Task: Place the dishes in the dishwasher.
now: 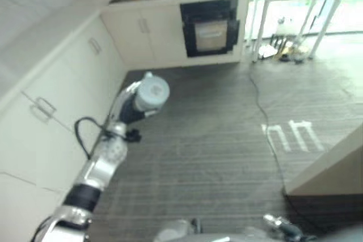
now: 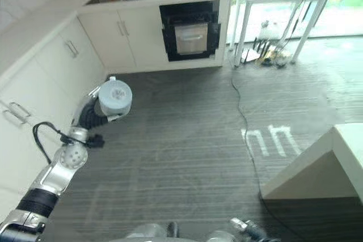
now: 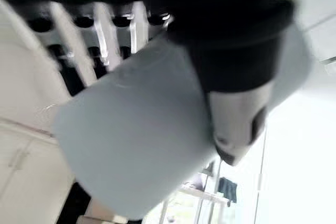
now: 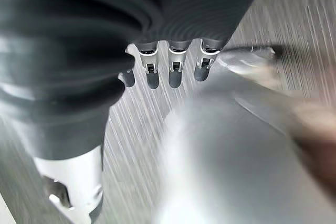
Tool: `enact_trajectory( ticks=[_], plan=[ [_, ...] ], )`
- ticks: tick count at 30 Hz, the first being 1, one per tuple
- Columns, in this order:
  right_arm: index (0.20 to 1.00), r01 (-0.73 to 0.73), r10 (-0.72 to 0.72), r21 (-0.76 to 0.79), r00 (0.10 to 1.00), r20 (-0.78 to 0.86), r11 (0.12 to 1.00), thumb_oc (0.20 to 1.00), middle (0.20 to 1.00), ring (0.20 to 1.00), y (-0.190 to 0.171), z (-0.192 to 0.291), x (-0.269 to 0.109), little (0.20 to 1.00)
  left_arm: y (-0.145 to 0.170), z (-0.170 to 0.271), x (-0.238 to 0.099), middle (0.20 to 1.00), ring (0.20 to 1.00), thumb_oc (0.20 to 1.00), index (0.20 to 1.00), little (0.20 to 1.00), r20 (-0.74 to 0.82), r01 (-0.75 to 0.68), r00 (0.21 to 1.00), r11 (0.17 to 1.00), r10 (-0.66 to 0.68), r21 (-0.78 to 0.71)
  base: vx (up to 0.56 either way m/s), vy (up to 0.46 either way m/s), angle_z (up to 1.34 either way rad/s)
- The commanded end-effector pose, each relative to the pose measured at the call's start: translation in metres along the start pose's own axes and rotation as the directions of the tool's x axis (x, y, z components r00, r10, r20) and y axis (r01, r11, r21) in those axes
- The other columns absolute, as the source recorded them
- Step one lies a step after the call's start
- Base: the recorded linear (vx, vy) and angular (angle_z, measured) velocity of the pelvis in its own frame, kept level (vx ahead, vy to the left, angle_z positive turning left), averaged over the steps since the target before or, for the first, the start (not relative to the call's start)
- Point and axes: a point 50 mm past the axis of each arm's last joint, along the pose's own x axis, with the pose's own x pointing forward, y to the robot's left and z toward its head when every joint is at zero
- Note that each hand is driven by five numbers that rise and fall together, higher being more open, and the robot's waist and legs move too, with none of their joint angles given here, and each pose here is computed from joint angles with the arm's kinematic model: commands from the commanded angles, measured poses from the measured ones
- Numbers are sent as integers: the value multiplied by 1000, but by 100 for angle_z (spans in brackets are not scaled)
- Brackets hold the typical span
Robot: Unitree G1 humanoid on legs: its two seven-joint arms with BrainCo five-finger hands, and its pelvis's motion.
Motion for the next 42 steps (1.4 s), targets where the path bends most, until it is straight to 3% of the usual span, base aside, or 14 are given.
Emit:
enact_trajectory(
  ticks=[1,5,14,17,23,27,32,34,39,42],
  plan=[
    [1000,-81,85,-30,981,175,996,1000,1000,1000,17,53,9,1000,34,29,22,200,200,200,200,200,178,-134,976,991,128,27,183,-3,35],
    [1000,-100,103,-28,973,206,995,1000,1000,1000,20,62,9,1000,43,34,34,200,200,200,200,200,199,-137,972,990,126,42,262,-121,47],
    [1000,-99,94,13,970,223,995,1000,1000,1000,19,68,9,1000,32,33,28,200,200,200,200,200,186,-92,979,995,81,50,416,-295,39],
    [1000,-73,89,-81,970,225,994,1000,1000,1000,16,76,8,1000,27,29,24,200,200,200,200,200,133,-105,986,994,100,34,296,-317,0],
    [1000,-77,100,-107,969,226,991,1000,1000,1000,9,81,5,1000,33,18,9,200,200,200,200,200,89,-143,986,990,143,-7,273,-291,-47],
    [1000,-45,59,-71,975,212,996,1000,1000,1000,7,75,6,1000,32,17,8,200,200,200,200,200,89,-145,985,989,147,-24,439,123,-40],
    [1000,111,-105,-124,993,50,986,1000,1000,1000,-15,45,3,1000,28,16,6,200,200,200,200,200,92,-134,986,990,137,-41,642,398,-53],
    [1000,170,-170,-33,985,-8,985,1000,1000,1000,-23,25,0,1000,29,17,10,200,200,200,200,200,102,-115,988,993,118,-33,582,539,-15],
    [1000,215,-219,79,974,55,974,1000,1000,1000,-19,11,-2,1000,31,28,25,200,200,200,200,200,179,-87,980,996,82,21,328,358,42],
    [1000,197,-197,13,973,116,980,1000,1000,1000,-14,25,0,1000,30,25,28,200,200,200,200,200,158,-99,983,995,93,33,305,112,80]
  ],
)
